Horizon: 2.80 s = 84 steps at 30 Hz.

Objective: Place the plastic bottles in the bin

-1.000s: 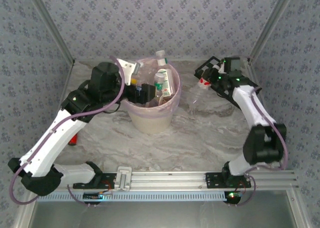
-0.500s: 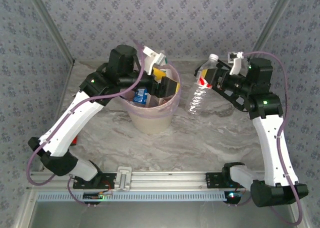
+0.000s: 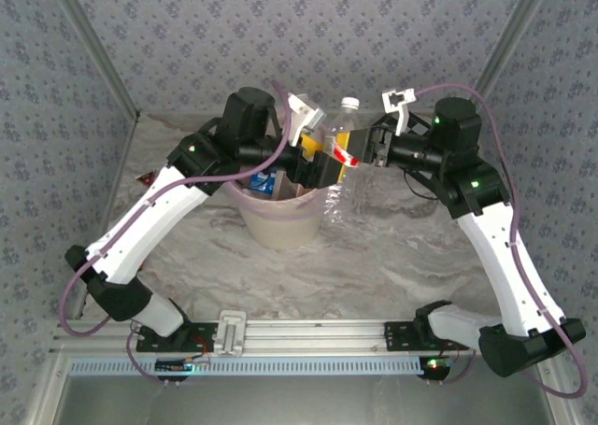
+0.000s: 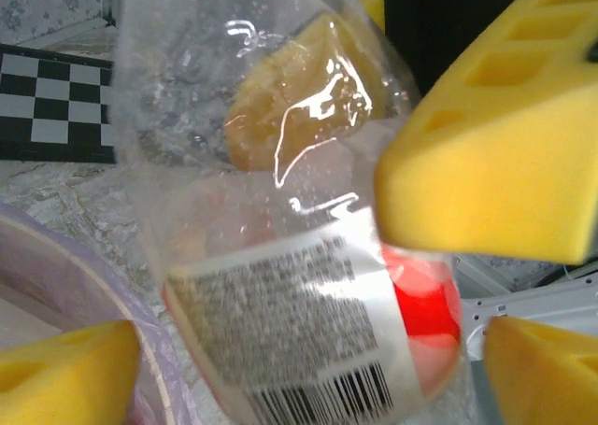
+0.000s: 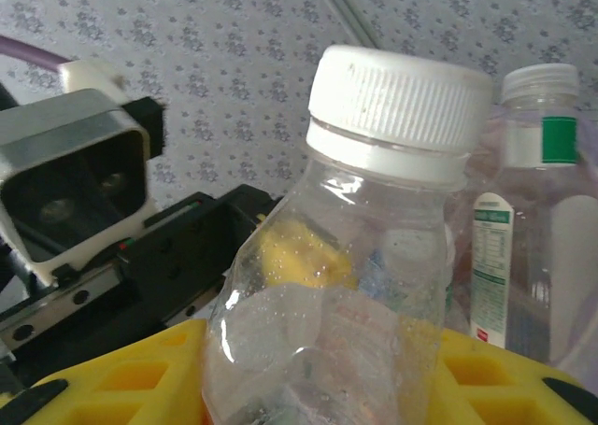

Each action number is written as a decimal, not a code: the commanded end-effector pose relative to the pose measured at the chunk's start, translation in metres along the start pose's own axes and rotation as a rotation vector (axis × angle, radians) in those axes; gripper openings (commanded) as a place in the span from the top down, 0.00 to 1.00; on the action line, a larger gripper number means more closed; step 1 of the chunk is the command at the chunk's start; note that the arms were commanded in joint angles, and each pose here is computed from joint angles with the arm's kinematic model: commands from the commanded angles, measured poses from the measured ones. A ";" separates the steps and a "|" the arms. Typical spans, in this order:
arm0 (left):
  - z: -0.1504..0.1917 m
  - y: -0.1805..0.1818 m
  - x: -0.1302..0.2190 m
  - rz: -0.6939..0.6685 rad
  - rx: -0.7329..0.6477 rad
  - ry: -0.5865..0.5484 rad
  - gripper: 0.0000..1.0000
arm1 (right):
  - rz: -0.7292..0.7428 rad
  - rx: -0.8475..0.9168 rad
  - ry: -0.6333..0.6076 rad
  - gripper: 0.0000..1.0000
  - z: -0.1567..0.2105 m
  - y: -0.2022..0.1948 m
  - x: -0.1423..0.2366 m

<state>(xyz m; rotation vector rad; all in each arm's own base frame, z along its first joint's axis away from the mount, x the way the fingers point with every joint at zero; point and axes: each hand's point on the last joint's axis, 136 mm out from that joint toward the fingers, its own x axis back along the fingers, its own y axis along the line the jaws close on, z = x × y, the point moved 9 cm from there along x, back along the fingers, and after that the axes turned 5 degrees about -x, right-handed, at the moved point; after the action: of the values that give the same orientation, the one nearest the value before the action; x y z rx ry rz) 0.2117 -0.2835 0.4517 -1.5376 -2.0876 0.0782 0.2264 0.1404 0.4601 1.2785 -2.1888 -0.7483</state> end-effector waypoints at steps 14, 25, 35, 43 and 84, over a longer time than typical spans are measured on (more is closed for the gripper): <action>-0.015 -0.005 0.022 -0.068 -0.076 -0.102 0.48 | 0.091 0.084 -0.048 0.11 -0.013 0.009 0.004; -0.006 0.064 0.114 -0.471 0.173 -0.206 0.55 | 0.337 0.031 -0.084 0.00 0.000 -0.028 0.035; 0.041 0.092 0.117 -0.771 0.246 -0.054 0.50 | 0.379 -0.023 -0.070 0.00 0.005 -0.049 0.039; 0.059 0.100 0.108 -0.802 0.213 0.107 0.33 | 0.384 -0.043 -0.058 0.00 0.005 -0.058 0.035; 0.083 0.125 0.050 -0.787 0.104 0.248 0.55 | 0.377 -0.103 -0.019 0.01 0.011 -0.071 0.022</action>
<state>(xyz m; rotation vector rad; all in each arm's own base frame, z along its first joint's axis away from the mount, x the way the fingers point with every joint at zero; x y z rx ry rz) 0.2789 -0.1718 0.3934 -0.5772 -2.4748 -0.2159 0.2520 0.0902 0.4090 0.7565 -2.3033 -0.6944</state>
